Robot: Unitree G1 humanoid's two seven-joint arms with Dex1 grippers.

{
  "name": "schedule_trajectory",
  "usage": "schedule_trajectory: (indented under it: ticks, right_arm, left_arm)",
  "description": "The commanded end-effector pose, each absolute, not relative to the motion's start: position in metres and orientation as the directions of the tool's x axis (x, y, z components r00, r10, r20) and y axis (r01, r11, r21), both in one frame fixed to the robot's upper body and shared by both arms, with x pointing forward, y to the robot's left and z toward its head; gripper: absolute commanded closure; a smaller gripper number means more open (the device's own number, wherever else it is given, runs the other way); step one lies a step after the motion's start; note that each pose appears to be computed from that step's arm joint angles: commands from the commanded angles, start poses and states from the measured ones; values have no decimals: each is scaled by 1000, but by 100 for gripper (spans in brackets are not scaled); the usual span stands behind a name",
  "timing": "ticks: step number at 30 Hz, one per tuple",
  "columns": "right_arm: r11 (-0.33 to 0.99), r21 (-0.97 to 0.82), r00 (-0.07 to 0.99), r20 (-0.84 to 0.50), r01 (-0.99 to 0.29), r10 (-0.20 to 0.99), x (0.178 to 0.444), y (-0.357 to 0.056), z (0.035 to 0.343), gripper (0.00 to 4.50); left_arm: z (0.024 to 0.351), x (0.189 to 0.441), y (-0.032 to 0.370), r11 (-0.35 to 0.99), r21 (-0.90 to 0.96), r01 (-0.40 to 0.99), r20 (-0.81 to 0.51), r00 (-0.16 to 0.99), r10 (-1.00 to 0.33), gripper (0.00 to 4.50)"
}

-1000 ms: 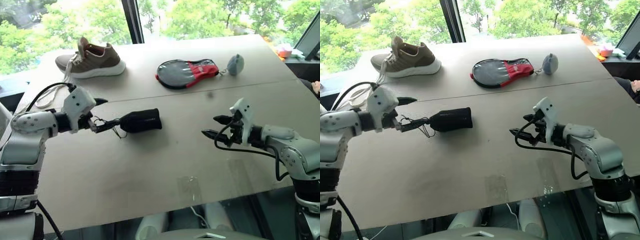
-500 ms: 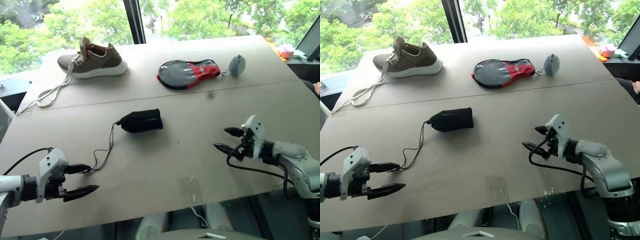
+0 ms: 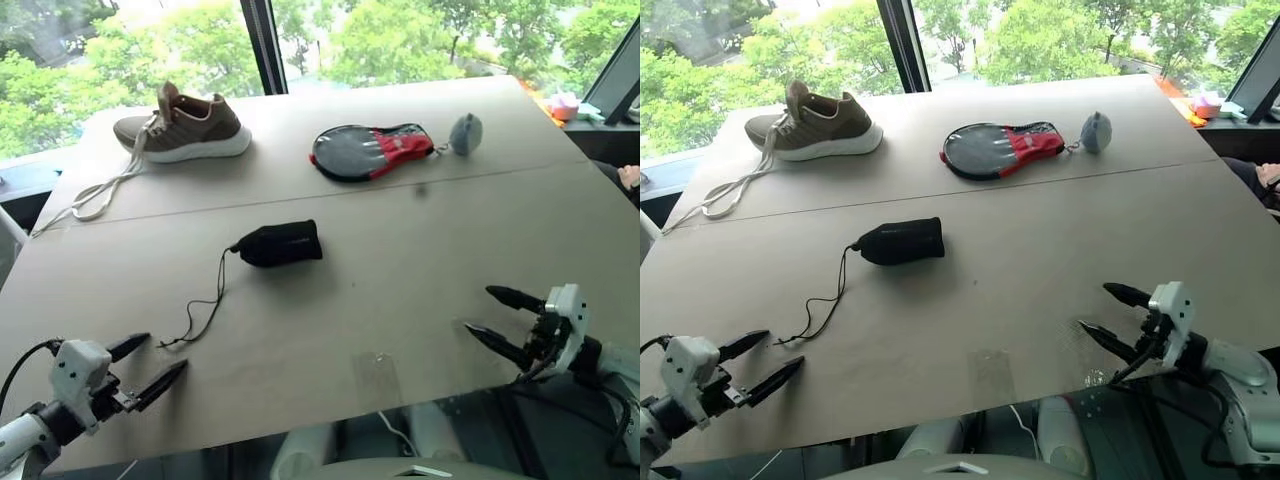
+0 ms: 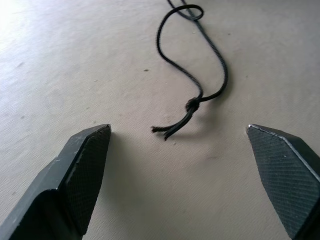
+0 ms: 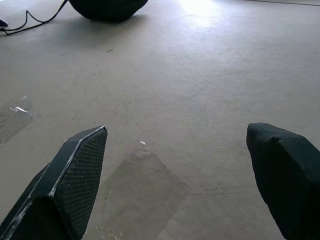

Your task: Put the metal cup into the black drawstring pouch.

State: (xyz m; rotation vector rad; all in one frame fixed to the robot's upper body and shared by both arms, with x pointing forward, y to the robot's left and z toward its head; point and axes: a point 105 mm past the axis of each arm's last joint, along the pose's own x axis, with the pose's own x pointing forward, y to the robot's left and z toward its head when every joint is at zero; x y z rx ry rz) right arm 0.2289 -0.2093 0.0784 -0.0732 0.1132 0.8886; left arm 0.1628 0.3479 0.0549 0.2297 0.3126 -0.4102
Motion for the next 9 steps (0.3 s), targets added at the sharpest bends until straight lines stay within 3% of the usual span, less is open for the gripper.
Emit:
schedule_trajectory:
  ticks: [1,9]
  right_arm:
    - [607,-80,613,-97,-790,785,227,-215,81,0]
    - [552,-125,564,-95,-824,820,225,-220,79,0]
  left_arm:
    - [54,150,360,902,208,380,-337,893,-299,2]
    - [48,133,351,873,209,441,-333,871,-361,2]
